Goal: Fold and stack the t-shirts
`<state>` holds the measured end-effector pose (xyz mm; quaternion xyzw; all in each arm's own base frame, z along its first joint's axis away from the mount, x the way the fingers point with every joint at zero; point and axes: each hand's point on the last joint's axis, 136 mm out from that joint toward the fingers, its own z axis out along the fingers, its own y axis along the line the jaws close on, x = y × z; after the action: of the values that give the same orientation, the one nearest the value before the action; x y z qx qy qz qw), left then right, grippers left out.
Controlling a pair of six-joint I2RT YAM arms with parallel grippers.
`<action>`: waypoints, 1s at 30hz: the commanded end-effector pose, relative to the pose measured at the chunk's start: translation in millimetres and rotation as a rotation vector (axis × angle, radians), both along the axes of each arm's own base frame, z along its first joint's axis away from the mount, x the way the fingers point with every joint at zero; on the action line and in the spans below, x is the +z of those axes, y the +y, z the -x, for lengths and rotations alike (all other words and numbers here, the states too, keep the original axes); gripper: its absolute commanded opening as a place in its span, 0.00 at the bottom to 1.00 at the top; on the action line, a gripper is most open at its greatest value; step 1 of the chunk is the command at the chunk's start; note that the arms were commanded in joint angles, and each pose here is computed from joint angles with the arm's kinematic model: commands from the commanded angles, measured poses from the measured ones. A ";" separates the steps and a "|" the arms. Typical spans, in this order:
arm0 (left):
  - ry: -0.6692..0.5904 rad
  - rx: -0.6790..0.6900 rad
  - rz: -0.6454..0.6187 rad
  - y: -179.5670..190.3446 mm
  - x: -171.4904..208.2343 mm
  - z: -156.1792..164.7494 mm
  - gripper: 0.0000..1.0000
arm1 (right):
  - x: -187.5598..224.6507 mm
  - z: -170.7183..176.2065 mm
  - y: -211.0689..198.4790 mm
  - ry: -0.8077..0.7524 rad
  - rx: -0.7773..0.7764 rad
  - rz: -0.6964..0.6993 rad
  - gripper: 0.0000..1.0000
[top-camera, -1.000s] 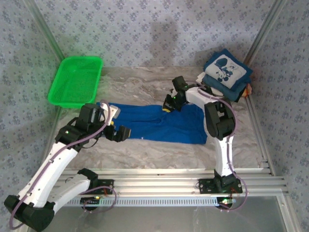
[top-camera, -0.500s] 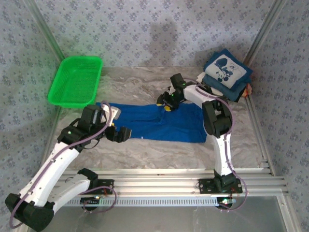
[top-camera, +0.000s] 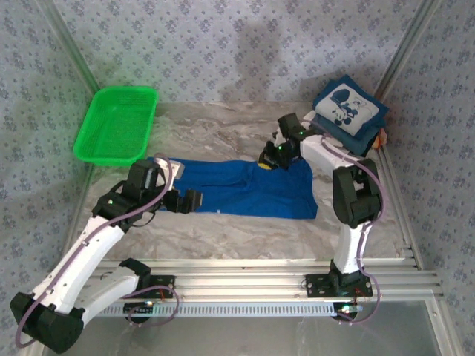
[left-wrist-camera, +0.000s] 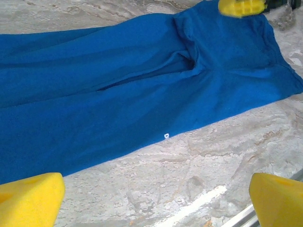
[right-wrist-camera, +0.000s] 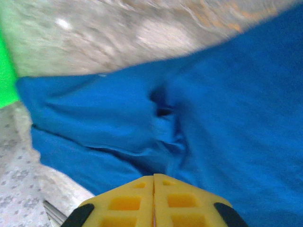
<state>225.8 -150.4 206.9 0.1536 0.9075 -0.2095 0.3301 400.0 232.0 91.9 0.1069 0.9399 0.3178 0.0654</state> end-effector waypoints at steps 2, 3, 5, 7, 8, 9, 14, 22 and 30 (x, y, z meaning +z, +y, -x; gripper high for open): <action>-0.105 0.037 0.018 2.8 35.0 -11.5 1.00 | -28.6 -8.1 8.9 0.026 -0.002 0.032 0.04; -0.115 0.045 0.016 4.7 38.2 -12.3 1.00 | -31.3 -10.6 11.9 0.030 0.006 0.035 0.04; -0.134 0.059 0.014 8.0 45.6 -12.3 1.00 | -40.3 -14.8 17.9 0.048 0.016 0.047 0.03; -0.150 0.071 0.011 11.7 51.4 -11.1 1.00 | -43.8 -19.2 24.6 0.053 0.021 0.040 0.03; -0.155 0.078 0.007 13.9 53.1 -10.6 1.00 | -47.8 -19.9 26.9 0.061 0.025 0.045 0.03; -0.160 0.082 0.006 15.6 55.1 -9.6 1.00 | -49.8 -21.1 29.3 0.064 0.030 0.045 0.03; -0.166 0.105 -0.015 24.8 57.1 -5.0 1.00 | -44.2 -31.0 47.7 0.040 0.049 0.008 0.06; -0.161 0.153 -0.046 37.7 48.0 -6.5 1.00 | -39.1 -41.1 63.9 0.043 0.064 -0.140 0.27; -0.143 0.269 -0.036 60.4 44.5 -16.9 1.00 | 68.5 -35.1 8.1 -0.133 0.038 -0.210 0.52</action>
<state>243.0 -98.7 253.2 0.0721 0.8953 -0.1412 0.4164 437.4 267.8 85.2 0.0850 0.9157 0.3897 0.0498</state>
